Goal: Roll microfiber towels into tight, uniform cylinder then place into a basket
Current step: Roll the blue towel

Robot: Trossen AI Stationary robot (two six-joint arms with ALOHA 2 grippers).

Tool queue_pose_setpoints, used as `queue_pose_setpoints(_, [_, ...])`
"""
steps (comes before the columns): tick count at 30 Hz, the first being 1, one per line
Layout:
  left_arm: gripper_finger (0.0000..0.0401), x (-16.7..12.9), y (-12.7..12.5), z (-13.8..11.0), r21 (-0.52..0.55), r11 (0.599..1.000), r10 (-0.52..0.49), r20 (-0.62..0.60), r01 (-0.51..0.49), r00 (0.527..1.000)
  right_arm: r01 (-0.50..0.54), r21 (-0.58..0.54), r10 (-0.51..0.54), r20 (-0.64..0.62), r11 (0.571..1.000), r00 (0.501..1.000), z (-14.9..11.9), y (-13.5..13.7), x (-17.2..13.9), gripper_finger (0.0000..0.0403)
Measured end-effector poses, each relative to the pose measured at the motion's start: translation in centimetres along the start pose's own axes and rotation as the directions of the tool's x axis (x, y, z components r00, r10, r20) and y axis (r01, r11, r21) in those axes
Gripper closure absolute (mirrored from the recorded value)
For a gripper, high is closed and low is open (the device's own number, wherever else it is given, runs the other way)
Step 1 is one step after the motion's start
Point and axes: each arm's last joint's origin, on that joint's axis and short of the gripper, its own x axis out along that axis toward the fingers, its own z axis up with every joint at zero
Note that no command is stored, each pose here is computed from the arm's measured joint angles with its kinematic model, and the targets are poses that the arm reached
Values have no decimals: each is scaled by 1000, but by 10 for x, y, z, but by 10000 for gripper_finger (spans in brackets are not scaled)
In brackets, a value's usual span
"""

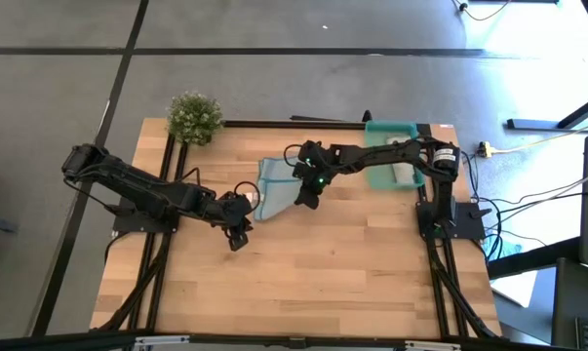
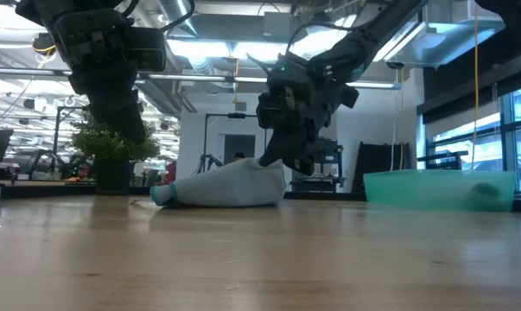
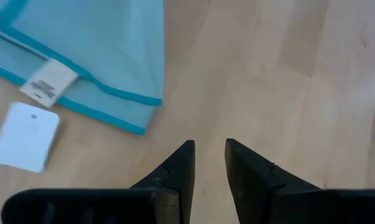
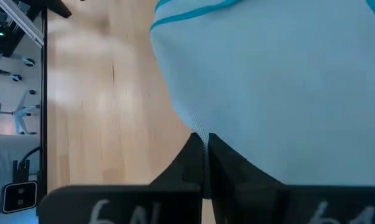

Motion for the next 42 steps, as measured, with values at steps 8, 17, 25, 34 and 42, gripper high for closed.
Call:
queue_pose_setpoints(8, [316, 14, 3, 6, 106, 983, 139, 109, -150, 984, 2, -8, -2, 7, 1000, 1000, 1, 0, 0, 396])
queue_pose_setpoints(17, [320, 27, 5, 12, 200, 965, 145, 135, -170, 980, 2, -11, -2, 12, 1000, 1000, 1, 0, 0, 396])
queue_pose_setpoints(25, [320, 27, 4, 12, 208, 967, 119, 127, -144, 985, 17, -11, -17, 17, 1000, 1000, 2, 0, 0, 396])
queue_pose_setpoints(34, [308, 28, 3, 13, 206, 969, 109, 134, -135, 985, 20, -13, -20, 18, 1000, 1000, 2, 0, 0, 396])
queue_pose_setpoints(42, [311, 46, 9, 18, 173, 967, 161, 152, -187, 975, 47, -13, -46, 26, 999, 999, 2, -1, 0, 396])
